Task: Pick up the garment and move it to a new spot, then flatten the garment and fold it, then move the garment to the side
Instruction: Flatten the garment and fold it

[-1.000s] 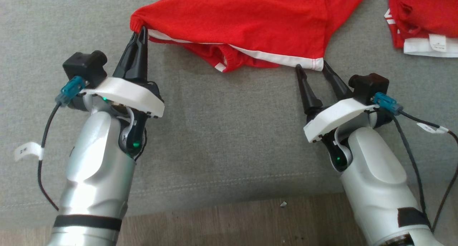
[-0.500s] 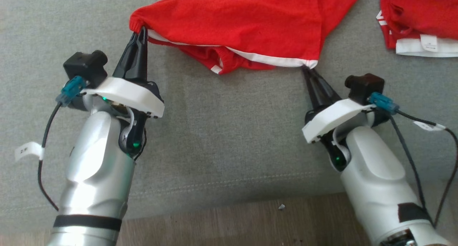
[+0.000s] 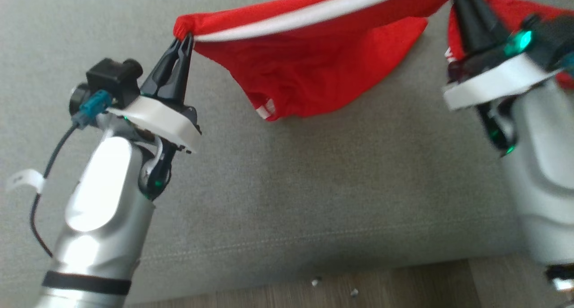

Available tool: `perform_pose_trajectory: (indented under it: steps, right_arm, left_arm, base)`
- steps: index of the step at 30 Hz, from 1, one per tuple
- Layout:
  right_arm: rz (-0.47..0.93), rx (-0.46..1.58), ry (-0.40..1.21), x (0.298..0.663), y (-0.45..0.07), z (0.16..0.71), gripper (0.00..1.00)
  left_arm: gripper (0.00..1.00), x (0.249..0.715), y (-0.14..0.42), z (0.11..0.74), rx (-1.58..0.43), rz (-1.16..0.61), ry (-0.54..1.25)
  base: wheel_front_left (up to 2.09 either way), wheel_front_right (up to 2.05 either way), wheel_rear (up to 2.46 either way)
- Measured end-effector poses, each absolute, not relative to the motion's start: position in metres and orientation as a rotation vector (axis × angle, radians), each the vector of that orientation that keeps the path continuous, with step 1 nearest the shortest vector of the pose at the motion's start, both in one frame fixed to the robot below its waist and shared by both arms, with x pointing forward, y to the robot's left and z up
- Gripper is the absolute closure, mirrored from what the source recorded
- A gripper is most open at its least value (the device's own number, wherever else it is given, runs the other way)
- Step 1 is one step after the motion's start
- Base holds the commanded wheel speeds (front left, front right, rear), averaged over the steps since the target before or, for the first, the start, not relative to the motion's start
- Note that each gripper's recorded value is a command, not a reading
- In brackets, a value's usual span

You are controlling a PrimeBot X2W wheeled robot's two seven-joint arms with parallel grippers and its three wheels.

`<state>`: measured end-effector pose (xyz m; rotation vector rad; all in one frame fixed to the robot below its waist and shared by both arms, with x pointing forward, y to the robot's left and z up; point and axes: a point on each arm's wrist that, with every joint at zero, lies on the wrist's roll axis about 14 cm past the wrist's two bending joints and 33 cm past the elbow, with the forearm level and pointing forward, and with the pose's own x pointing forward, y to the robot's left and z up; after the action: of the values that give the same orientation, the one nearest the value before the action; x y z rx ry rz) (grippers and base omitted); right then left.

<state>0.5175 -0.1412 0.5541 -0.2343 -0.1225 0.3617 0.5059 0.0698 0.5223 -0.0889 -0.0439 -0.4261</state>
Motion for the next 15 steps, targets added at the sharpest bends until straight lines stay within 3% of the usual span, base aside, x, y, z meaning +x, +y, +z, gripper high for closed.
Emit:
perform_pose_trajectory:
  steps: [7, 15]
  right_arm:
    - [0.359, -0.339, -0.293, 0.499, -0.145, 0.654, 1.00]
    - [0.376, -0.426, -0.253, 0.459, -0.146, 0.700, 1.00]
  left_arm:
    - [1.00, 0.483, 0.062, 0.605, 0.009, -0.506, -0.202]
    - [1.00, 0.436, 0.067, 0.658, 0.088, -0.557, -0.275]
  base:
    - [0.00, 0.00, 0.00]
    - [0.00, 0.00, 0.00]
